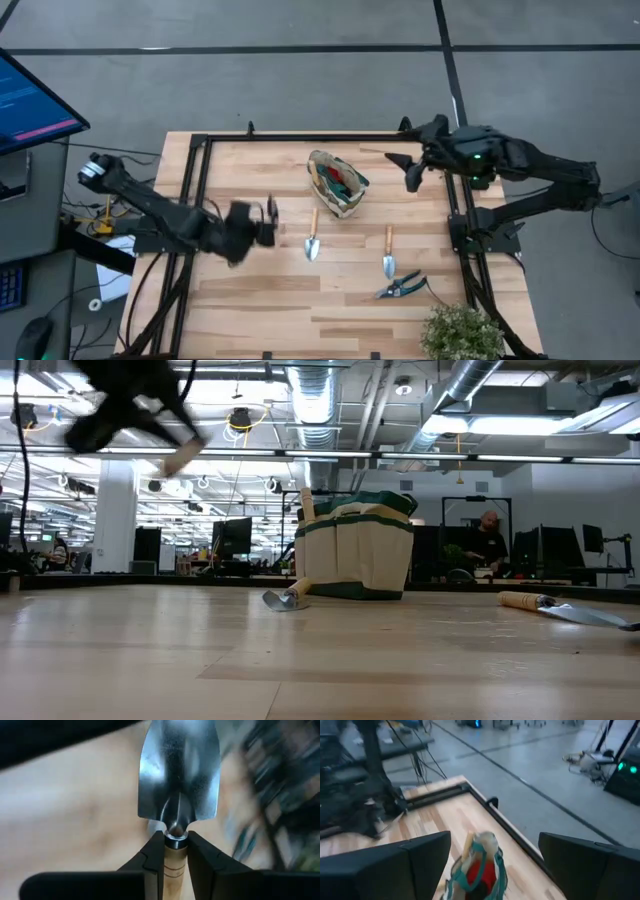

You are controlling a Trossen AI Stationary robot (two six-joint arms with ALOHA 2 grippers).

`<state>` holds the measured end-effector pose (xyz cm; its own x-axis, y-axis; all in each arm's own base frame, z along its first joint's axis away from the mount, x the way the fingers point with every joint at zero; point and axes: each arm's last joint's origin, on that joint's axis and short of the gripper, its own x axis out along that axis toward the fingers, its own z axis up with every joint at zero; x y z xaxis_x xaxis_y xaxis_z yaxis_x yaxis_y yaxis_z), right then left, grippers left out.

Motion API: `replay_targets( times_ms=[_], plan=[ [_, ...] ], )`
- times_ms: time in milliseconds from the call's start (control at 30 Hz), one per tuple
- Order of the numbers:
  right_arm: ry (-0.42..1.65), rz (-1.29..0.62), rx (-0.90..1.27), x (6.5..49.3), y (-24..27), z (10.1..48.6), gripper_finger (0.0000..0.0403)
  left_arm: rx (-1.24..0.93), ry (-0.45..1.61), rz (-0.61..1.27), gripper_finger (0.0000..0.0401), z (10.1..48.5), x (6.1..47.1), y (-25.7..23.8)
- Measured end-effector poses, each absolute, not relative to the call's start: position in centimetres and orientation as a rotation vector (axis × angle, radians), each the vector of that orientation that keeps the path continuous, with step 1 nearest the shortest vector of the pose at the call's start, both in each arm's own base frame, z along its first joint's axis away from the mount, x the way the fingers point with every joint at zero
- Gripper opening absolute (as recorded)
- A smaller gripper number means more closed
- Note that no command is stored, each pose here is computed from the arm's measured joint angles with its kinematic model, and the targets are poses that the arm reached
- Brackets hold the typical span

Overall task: Pick & Place Garden tools in Gardening bag
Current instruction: Put the brown trowel into the gardening bag

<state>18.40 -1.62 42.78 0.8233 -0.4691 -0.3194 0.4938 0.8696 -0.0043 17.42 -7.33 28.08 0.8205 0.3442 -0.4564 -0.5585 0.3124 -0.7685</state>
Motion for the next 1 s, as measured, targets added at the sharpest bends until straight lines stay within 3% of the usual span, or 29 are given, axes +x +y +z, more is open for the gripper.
replay_targets(
  times_ms=[233,433,733,1000],
  plan=[
    [0.190,-0.556,0.049,17.7,-2.7,44.3,0.0294,-0.630,-0.223,0.692,0.0052,34.6,17.5,-2.4],
    [0.214,-0.505,0.121,19.1,-5.0,43.6,0.0295,-0.411,-0.456,0.584,0.0052,38.1,17.9,0.7],
    [0.185,-0.271,0.164,24.8,-7.8,42.0,0.0295,-0.393,-0.403,0.378,0.0052,37.5,21.7,3.9],
    [0.159,-0.276,0.123,27.3,-8.7,42.3,0.0295,-0.352,-0.330,0.445,0.0052,36.8,25.2,6.2]
  ],
)
